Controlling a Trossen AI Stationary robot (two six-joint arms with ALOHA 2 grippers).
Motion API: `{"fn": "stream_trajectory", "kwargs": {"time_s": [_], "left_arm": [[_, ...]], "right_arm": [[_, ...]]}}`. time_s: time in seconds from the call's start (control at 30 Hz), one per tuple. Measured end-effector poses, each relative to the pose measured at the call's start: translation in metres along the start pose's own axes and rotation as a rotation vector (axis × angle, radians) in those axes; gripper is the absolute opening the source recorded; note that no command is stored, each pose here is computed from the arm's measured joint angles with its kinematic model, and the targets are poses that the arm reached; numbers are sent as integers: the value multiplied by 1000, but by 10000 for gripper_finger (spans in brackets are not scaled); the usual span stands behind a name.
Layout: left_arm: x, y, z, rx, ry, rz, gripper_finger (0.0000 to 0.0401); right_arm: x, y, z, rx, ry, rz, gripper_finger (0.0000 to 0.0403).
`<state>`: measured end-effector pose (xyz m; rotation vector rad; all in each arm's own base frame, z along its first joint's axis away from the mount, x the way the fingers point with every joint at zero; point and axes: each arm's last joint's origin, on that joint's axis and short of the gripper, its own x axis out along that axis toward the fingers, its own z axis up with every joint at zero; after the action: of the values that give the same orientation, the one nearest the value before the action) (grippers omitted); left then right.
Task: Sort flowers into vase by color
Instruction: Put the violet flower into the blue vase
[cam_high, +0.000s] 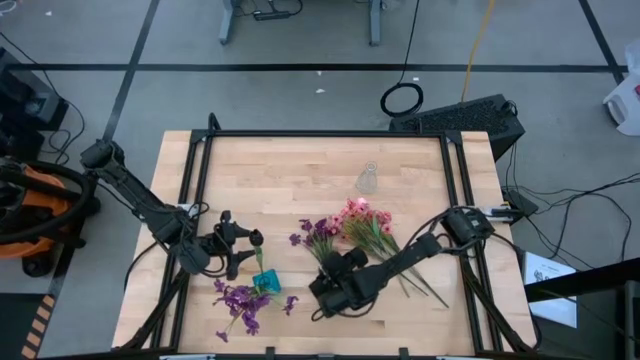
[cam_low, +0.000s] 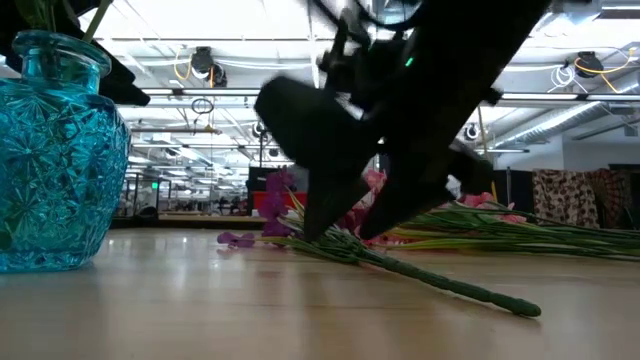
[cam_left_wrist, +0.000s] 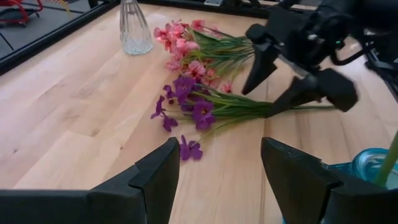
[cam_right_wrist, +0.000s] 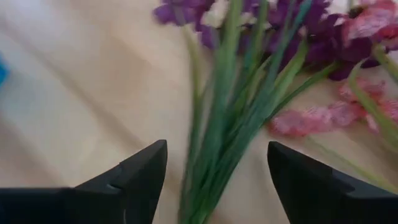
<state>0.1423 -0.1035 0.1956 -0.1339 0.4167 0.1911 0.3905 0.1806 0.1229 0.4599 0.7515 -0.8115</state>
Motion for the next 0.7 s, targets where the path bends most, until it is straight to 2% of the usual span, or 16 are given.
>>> {"fn": "stream_trajectory", "kwargs": {"time_s": [0.2,0.37,0.5,0.7], "left_arm": [[1,-1,-1,6,5,4,231],[1,-1,-1,6,5,4,231],[1,-1,-1,3,5,3,231],[1,-1,-1,-8,5,4,231]], "right_arm": [[16,1,-2,7,-21,-8,281],[25,3,-8,3,-39,-12,268],[28,3,-10,26,-47,-20,233],[27,2,-14,81,-109,-38,148]]}}
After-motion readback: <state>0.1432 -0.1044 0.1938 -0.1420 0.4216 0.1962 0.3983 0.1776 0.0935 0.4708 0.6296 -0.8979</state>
